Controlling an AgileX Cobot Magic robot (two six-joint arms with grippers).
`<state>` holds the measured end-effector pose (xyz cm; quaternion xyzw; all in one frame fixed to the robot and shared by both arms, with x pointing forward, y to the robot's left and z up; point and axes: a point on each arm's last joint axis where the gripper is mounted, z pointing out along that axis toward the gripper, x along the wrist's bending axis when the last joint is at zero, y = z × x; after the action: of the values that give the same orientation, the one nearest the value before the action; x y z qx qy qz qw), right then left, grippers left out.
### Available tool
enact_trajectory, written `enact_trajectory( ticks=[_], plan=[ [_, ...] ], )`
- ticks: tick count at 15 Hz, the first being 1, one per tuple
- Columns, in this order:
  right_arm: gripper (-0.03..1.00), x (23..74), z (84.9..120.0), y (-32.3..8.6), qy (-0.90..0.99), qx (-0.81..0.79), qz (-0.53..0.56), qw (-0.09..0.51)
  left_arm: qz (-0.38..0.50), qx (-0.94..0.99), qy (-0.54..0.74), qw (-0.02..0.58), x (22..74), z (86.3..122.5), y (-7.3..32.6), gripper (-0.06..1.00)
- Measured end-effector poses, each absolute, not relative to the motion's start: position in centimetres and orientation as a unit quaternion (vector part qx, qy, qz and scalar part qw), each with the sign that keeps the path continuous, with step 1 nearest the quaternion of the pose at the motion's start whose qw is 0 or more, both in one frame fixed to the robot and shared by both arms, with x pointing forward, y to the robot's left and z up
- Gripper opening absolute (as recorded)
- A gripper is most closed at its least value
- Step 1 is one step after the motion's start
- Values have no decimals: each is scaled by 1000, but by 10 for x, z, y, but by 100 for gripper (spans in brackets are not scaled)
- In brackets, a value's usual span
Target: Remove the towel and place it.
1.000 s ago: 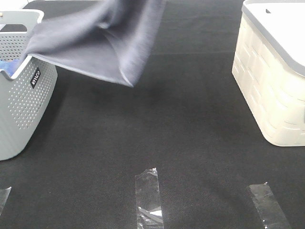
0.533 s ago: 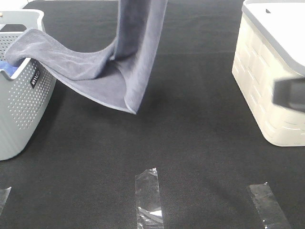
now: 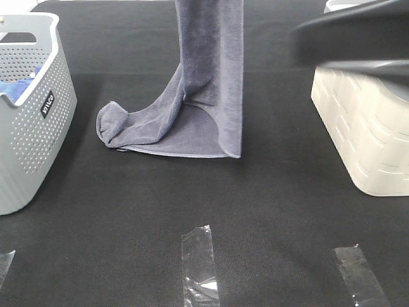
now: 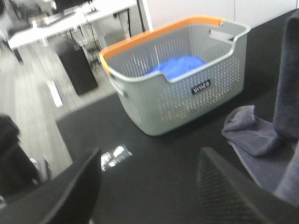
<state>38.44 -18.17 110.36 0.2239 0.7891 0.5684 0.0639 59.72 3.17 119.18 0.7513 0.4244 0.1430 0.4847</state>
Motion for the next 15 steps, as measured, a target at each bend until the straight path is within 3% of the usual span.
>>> enact_trajectory(
  ticks=[6, 10, 15],
  plan=[
    [57, 413, 1067, -96, 834, 157, 485, 211, 139, 727, 435, 513, 581, 1220, 43, 0],
    [57, 432, 1032, -67, 829, 182, 436, 299, 139, 724, 434, 518, 576, 1227, 47, 0],
    [57, 460, 1015, -37, 804, 266, 447, 289, 135, 727, 435, 514, 567, 1235, 52, 0]
  ],
)
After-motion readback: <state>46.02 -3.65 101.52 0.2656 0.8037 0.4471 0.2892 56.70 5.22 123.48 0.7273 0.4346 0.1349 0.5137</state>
